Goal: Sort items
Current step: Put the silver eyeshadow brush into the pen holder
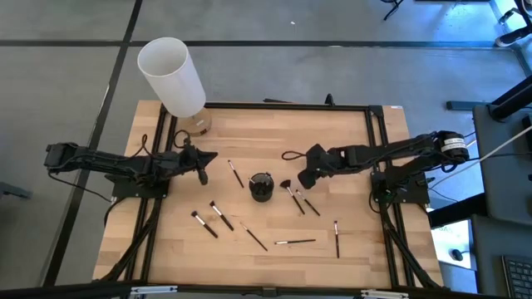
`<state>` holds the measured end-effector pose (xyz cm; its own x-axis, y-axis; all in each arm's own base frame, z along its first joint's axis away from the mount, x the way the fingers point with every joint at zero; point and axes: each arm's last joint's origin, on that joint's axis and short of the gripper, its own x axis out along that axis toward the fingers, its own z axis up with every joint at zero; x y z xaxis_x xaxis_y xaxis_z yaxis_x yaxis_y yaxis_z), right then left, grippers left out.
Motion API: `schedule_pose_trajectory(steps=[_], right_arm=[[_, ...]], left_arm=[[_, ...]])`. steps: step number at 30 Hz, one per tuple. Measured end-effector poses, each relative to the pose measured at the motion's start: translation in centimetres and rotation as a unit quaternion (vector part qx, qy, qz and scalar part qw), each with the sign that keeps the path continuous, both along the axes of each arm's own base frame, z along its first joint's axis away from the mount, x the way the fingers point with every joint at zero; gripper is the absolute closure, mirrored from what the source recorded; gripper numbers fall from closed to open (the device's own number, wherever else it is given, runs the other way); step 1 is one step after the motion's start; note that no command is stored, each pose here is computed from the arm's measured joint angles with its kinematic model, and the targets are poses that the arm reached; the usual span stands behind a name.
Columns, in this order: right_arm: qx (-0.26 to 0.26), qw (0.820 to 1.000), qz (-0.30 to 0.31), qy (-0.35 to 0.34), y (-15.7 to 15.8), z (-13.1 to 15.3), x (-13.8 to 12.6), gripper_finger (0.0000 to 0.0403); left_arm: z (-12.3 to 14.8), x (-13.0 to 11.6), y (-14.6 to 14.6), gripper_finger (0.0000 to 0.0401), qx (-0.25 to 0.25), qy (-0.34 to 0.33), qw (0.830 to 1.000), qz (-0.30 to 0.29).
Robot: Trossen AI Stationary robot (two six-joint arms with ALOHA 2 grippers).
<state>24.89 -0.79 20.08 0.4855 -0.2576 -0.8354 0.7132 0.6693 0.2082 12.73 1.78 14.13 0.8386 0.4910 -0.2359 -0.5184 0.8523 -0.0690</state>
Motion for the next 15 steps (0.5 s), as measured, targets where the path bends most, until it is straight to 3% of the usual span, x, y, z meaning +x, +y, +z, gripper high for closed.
schedule_pose_trajectory(steps=[5, 15], right_arm=[[0.018, 1.0, 0.017, -0.011, 1.0, -0.4, 0.6, 0.0325], [0.041, 0.996, 0.08, 0.014, 3.3, -4.0, 2.9, 0.0325]], left_arm=[[0.1, 0.0, 0.0, 0.0395, -0.009, -0.012, 1.0, 0.002], [0.4, 0.1, 0.0, 0.0397, -0.027, -0.038, 0.999, 0.004]])
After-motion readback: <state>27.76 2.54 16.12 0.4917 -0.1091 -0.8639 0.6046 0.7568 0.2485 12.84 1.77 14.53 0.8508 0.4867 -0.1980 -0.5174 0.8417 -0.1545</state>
